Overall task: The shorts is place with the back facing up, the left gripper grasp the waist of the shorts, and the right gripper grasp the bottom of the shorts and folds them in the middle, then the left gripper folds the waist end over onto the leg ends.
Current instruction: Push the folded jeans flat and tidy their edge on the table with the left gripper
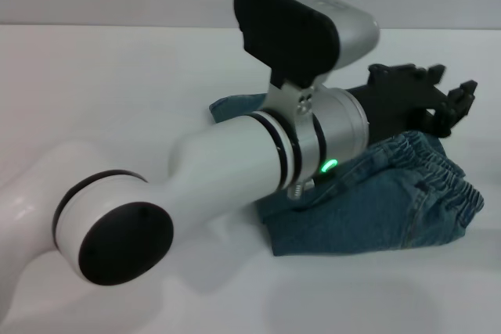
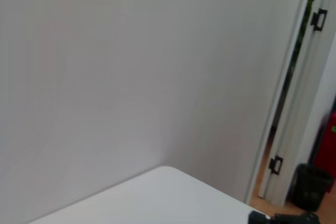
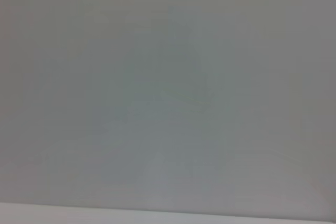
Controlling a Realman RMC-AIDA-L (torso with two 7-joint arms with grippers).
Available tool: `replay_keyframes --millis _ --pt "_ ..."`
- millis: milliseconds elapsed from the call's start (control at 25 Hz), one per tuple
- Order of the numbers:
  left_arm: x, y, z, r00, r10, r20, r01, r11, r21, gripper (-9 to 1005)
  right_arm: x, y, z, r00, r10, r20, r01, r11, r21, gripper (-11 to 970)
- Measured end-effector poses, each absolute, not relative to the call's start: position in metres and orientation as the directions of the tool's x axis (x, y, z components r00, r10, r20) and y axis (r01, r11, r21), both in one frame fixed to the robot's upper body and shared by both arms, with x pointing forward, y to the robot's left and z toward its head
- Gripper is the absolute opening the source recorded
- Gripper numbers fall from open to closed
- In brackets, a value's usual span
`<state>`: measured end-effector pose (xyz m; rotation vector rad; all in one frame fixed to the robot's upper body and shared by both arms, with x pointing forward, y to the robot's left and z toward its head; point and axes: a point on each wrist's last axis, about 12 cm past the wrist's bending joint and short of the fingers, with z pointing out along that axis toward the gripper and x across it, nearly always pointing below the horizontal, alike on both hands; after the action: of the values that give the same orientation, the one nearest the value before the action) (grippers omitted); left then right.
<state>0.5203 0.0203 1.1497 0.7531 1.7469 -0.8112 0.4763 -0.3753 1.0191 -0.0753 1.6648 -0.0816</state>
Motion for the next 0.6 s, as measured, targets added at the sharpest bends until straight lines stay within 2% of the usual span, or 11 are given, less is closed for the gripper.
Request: replay_keyframes --millis 160,400,600 --pt "0.522 0.030 1.149 -0.259 0.072 -0.963 0.779 0.605 -0.164 253 0.475 -0.371 1.021 -0.072 -0.106 -0.992 -0.026 0.994 -0.104 -1" --pt "0.520 0.054 1.147 -0.175 -0.005 -0.985 0.726 0.675 -0.132 491 0.470 -0.355 1.024 -0.005 -0.115 -0.993 -0.113 0.987 -0.113 -1" --pt "0.516 0.083 1.140 -0.028 -0.062 -0.998 0.645 0.761 -0.066 723 0.462 -0.351 1.026 0.045 -0.090 -0.995 -0.134 0.986 -0.095 -1"
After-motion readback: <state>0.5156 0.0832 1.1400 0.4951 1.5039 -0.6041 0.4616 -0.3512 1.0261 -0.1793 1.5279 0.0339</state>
